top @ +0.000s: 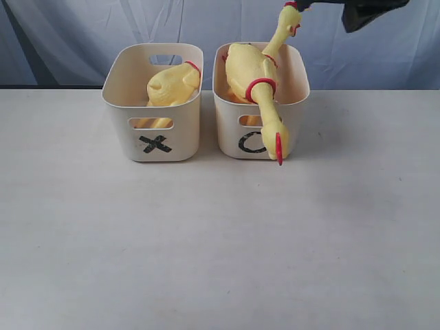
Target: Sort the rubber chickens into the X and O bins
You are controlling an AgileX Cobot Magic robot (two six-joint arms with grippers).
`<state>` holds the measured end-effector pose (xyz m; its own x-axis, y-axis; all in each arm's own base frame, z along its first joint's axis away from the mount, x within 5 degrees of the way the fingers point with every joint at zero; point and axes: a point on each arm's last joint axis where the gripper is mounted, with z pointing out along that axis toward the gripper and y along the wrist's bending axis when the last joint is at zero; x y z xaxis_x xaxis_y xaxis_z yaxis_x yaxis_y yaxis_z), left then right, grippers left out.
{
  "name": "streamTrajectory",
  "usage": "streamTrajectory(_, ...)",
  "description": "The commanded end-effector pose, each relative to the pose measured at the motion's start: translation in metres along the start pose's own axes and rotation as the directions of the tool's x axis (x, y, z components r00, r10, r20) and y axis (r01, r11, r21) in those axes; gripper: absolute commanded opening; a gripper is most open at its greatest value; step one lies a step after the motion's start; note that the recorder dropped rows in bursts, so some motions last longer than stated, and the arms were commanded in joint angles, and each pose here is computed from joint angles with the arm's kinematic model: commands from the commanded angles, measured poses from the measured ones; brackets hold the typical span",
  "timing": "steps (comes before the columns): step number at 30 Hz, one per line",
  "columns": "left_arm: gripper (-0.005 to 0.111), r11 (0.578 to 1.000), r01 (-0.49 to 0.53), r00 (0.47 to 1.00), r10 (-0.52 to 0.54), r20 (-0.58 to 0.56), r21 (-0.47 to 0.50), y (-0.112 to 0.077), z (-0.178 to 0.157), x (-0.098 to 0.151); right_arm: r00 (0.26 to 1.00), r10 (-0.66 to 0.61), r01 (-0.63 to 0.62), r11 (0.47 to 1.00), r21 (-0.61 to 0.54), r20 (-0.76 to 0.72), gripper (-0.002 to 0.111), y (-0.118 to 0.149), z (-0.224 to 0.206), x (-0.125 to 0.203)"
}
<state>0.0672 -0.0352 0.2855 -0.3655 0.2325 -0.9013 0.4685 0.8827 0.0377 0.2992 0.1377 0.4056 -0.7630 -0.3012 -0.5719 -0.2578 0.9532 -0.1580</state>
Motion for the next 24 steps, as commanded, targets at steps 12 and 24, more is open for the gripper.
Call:
streamTrajectory(12, 0.0, 1.0, 0.0, 1.0, 0.0, 0.01, -0.004, 0.0, -0.001, 0.0, 0.994, 0.047, -0.043, 0.998, -0.035, 0.094, 0.0, -0.014, -0.031, 0.066)
streamTrajectory(24, 0.0, 1.0, 0.0, 1.0, 0.0, 0.01, -0.004, 0.0, -0.001, 0.0, 0.917, 0.096, -0.041, 0.988, -0.149, 0.387, 0.0, -0.024, -0.052, 0.175)
